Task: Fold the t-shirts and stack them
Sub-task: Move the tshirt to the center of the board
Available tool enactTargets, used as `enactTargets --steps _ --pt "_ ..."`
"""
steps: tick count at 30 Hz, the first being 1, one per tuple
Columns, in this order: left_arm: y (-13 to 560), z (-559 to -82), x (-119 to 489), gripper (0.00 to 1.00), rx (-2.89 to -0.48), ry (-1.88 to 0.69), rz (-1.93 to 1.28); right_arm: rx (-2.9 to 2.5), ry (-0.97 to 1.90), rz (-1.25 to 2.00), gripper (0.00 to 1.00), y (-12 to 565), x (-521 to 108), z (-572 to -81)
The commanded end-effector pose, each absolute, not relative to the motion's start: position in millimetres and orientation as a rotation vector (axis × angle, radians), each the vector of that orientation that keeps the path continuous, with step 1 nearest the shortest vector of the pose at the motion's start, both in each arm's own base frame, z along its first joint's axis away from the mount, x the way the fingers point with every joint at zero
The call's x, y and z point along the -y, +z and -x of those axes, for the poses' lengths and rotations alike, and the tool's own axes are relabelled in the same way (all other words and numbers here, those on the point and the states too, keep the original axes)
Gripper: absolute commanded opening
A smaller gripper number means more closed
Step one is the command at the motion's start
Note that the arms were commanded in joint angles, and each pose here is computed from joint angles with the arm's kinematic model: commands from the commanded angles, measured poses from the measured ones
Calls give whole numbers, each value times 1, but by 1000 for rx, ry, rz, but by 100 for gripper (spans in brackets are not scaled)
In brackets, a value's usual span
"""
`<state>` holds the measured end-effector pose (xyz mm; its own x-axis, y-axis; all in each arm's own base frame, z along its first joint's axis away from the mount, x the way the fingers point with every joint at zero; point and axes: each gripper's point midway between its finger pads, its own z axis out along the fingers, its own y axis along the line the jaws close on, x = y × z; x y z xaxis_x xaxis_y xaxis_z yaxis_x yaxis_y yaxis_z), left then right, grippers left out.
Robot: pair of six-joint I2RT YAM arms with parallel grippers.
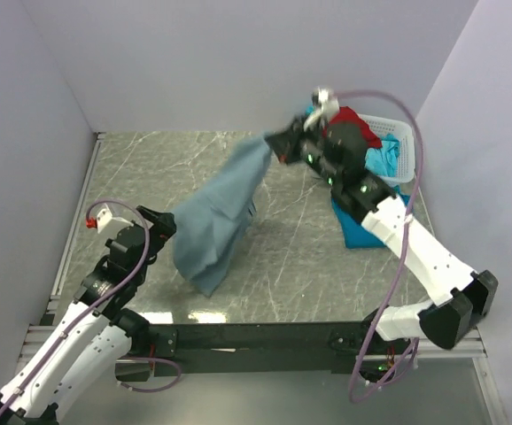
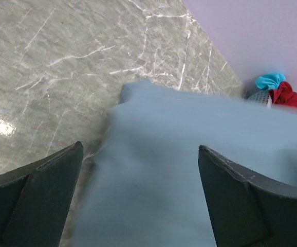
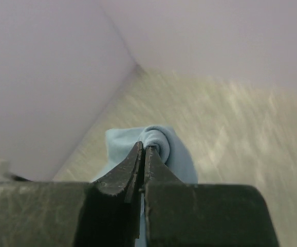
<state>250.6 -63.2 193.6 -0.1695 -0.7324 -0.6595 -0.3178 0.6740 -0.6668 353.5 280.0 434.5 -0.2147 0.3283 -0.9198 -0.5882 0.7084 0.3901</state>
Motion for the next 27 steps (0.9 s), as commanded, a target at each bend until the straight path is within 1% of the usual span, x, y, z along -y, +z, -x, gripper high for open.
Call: enactTargets --steps 1,2,4,5,6,7,8,10,13,19,21,23,27 --pt "187 -248 61 99 -1763 -460 883 -1761 736 -49 0 337 -232 -370" --pt "181 -248 63 99 -1783 -455 884 -1887 684 -109 10 274 -220 -368" --pt "173 -248 65 99 -1814 -442 878 -2033 550 -238 29 211 -186 -371" --pt "167 -249 67 99 -1838 -436 873 -2088 455 -311 47 183 -166 -370" --pt "166 -250 72 99 -1857 -450 853 -2143 380 -339 53 163 -153 -366" --pt "163 -250 75 99 -1876 -455 838 -2156 317 -352 68 155 -143 -365" --pt "157 -251 78 99 -1904 -453 827 -2152 250 -370 76 153 -133 -365" --pt "148 -248 89 99 -1966 -480 793 -2177 205 -355 85 147 -127 -359" --pt "128 -239 104 100 -2072 -529 753 -2201 206 -266 88 140 -131 -349" --pt "84 -207 130 99 -2277 -656 721 -2223 372 46 88 138 -189 -325" --pt "75 -200 132 97 -2308 -668 750 -2212 437 115 88 139 -209 -319" --pt "65 -194 132 93 -2322 -677 760 -2194 496 136 88 142 -220 -319" --pt "53 -189 137 85 -2334 -723 779 -2205 515 158 87 139 -227 -318"
